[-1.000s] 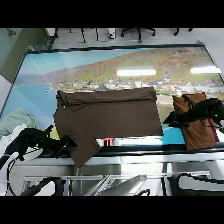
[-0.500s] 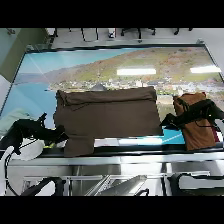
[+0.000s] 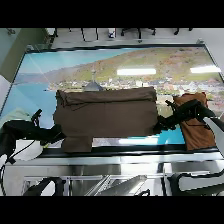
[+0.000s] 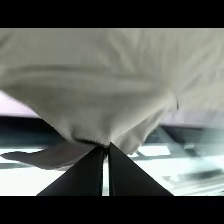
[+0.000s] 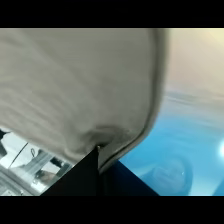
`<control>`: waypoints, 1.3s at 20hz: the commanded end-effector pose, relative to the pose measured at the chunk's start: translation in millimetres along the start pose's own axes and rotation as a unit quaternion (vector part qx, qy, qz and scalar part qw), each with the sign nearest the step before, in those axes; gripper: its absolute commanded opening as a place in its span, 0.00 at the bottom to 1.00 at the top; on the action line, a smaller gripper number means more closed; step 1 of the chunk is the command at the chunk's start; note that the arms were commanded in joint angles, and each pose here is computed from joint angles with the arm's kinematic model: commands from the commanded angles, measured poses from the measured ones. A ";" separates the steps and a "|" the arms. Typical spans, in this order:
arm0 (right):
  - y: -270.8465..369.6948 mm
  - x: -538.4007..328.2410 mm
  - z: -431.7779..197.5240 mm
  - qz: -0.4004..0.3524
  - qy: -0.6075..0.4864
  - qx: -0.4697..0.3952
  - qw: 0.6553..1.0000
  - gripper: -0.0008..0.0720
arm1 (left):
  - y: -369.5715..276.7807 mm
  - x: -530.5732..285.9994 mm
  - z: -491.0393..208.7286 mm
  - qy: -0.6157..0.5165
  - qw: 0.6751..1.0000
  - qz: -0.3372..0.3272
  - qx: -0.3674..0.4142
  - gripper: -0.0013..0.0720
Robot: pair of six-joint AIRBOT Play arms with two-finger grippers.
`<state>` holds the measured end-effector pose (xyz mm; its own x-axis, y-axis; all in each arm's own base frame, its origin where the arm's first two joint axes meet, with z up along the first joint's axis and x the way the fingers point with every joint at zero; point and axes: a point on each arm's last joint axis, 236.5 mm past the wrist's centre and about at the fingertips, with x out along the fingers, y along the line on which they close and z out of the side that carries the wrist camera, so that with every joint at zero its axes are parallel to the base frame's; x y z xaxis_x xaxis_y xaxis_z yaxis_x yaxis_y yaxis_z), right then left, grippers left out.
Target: Fold the shirts.
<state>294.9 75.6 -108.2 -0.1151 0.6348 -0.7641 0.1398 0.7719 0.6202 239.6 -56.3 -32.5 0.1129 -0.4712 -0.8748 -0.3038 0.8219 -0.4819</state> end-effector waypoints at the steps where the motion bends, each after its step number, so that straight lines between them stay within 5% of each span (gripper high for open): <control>1: -8.3 -18.6 -4.2 -0.037 -0.012 0.003 0.999 0.04 | 17.8 -21.7 -29.3 0.018 0.998 0.057 0.012 0.04; 6: -51.6 -63.4 -36.0 -0.164 -0.038 0.075 0.983 0.04 | 28.9 -41.3 -40.8 -0.003 0.995 0.097 0.029 0.04; 10: -56.1 -57.6 -59.1 -0.178 -0.041 0.096 0.979 0.04 | 30.9 -35.0 -28.6 -0.005 0.995 0.096 0.031 0.04; 16: 29.7 -94.6 55.1 -0.041 -0.250 0.010 0.967 0.04 | -11.6 -71.9 74.7 -0.102 0.988 0.090 0.077 0.04; 21: 50.4 -91.2 131.8 -0.059 -0.308 -0.033 0.949 0.04 | -90.5 -45.2 166.2 -0.140 0.973 0.076 0.168 0.04; 26: 28.4 -69.5 169.2 -0.098 -0.312 -0.032 0.944 0.04 | -50.6 0.0 209.9 -0.094 0.966 0.181 0.160 0.04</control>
<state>449.4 51.0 -54.1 0.4389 0.3945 -0.8073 0.1075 0.8689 0.4831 430.6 -45.6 11.0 0.2776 -0.2032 -0.9390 -0.0345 0.9746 -0.2211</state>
